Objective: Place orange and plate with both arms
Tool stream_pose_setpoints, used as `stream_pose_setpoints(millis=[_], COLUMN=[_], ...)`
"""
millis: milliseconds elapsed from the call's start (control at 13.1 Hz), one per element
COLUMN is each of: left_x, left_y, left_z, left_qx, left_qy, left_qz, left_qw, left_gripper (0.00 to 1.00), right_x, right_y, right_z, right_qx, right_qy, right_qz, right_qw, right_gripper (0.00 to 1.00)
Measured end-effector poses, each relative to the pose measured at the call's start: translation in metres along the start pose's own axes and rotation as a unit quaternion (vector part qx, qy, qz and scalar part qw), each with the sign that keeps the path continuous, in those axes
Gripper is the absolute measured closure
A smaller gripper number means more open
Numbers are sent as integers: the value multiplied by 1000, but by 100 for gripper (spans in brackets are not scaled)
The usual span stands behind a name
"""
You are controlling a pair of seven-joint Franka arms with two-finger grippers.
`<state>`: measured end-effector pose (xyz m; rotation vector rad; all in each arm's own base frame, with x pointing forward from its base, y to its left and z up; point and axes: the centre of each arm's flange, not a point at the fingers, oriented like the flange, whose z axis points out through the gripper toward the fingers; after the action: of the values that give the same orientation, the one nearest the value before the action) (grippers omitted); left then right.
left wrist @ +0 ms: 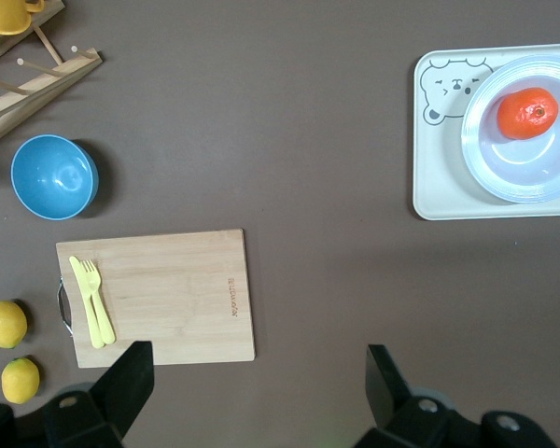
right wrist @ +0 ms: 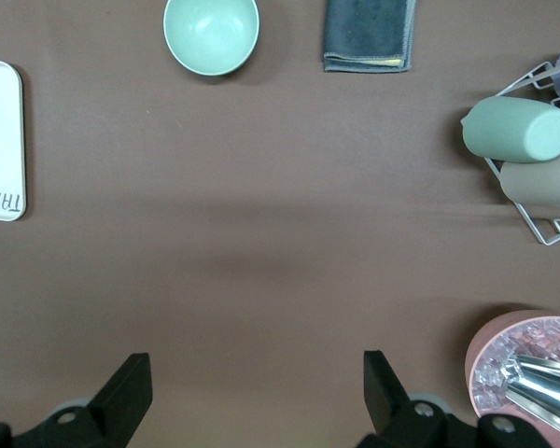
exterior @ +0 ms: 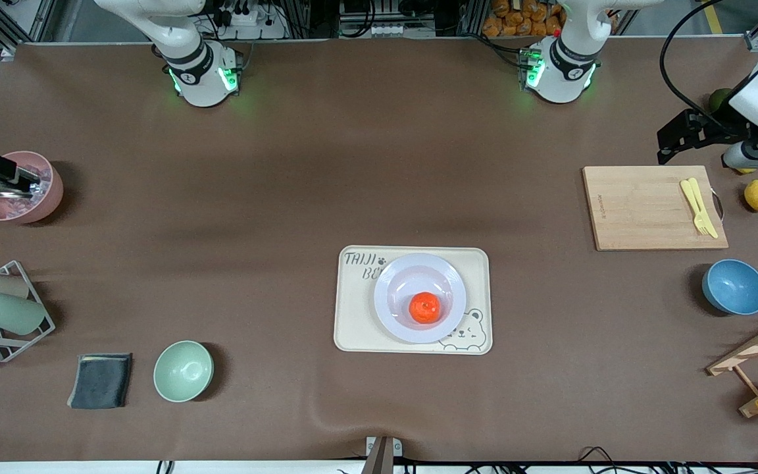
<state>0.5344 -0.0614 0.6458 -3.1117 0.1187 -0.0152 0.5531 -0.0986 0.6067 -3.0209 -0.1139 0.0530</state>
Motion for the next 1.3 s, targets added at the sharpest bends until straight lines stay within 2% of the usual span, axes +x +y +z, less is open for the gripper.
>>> stream_pose_setpoints(millis=[229,457,762,1296], left_x=[0,0,0,0], left_y=[0,0,0,0], left_z=[0,0,0,0], left_qx=[0,0,0,0], left_qy=[-1,-1,-1,-1], left_qz=[0,0,0,0], left_qw=[1000,1000,1000,1000], left_gripper=[0,0,0,0], right_x=[-13,-4,0,3], right_y=[-7,-26,-32,-40], right_z=[-6,-10,-12,-12], right_qx=[-25,-50,-55,-56], right_qy=[16,39,50,54], right_qz=[-8,-28,-32,-34], right_qw=[1000,998,997,996], right_gripper=[0,0,0,0])
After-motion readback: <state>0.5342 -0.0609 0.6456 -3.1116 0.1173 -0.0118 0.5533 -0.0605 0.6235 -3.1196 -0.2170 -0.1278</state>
